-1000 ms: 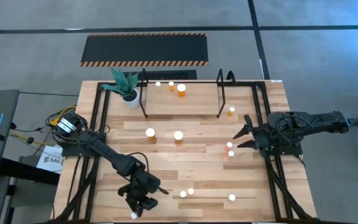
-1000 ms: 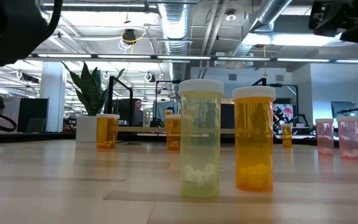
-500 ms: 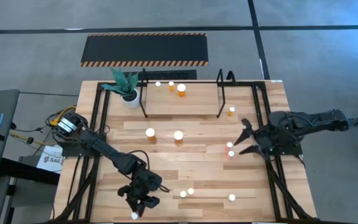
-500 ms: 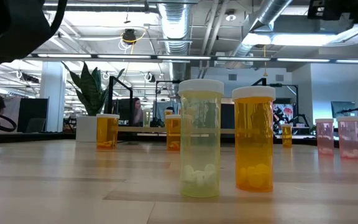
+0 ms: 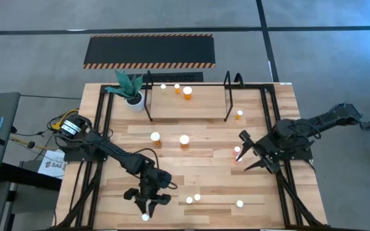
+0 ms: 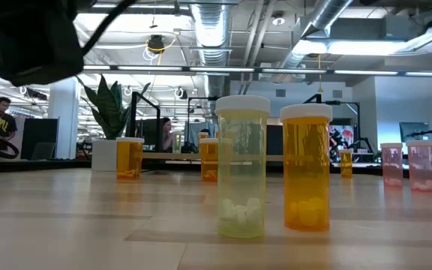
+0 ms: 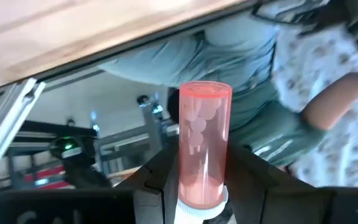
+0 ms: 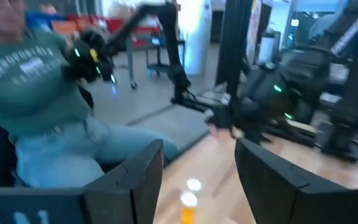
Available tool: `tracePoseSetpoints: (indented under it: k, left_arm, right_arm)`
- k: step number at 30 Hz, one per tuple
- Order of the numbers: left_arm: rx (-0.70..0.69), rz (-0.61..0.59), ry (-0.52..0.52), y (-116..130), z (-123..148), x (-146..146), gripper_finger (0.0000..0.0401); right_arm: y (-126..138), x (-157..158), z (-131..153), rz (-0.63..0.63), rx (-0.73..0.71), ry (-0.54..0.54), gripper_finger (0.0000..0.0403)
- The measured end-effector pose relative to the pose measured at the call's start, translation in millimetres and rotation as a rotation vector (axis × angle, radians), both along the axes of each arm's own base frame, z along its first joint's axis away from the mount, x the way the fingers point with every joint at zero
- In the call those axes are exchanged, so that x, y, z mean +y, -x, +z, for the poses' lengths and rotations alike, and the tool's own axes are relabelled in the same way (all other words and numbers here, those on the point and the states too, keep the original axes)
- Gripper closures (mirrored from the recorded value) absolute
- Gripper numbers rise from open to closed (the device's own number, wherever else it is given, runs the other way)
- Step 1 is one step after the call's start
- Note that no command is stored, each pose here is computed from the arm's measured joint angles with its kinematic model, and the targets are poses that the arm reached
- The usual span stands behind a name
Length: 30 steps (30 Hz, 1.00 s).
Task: Pick and place medicine bottles onto shelf by color
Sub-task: Put the bottom left pink pill bottle on the shelf
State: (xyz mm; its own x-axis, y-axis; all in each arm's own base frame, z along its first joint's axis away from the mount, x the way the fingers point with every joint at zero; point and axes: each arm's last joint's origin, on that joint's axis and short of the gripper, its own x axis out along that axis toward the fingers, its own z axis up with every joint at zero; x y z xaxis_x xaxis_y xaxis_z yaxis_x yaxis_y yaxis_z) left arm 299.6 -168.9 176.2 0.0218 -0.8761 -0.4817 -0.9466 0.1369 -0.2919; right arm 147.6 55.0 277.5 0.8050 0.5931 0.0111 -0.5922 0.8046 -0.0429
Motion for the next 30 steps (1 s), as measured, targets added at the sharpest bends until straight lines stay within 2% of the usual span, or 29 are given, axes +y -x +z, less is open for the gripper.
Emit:
tracePoseSetpoints:
  k: [4,8,14,24,30]
  left_arm:
    - [0.034,0.076,-0.004,-8,0,15,0.0307]
    - [0.021,0.133,0.023,-18,2,31,0.0307]
    - [-0.053,0.187,0.171,-38,17,54,0.0307]
    - [-0.003,0.279,0.462,-61,57,94,0.0307]
    - [0.021,0.398,0.538,-67,69,121,0.0307]
  right_arm:
    - [-11,9,6,0.037,-0.039,-0.109,0.018]
    - [-20,16,8,0.063,-0.105,-0.133,0.018]
    - [-35,18,4,-0.058,-0.095,-0.201,0.018]
    - [-57,25,-3,-0.049,-0.119,-0.302,0.018]
    - [-75,32,-4,-0.052,-0.095,-0.282,0.018]
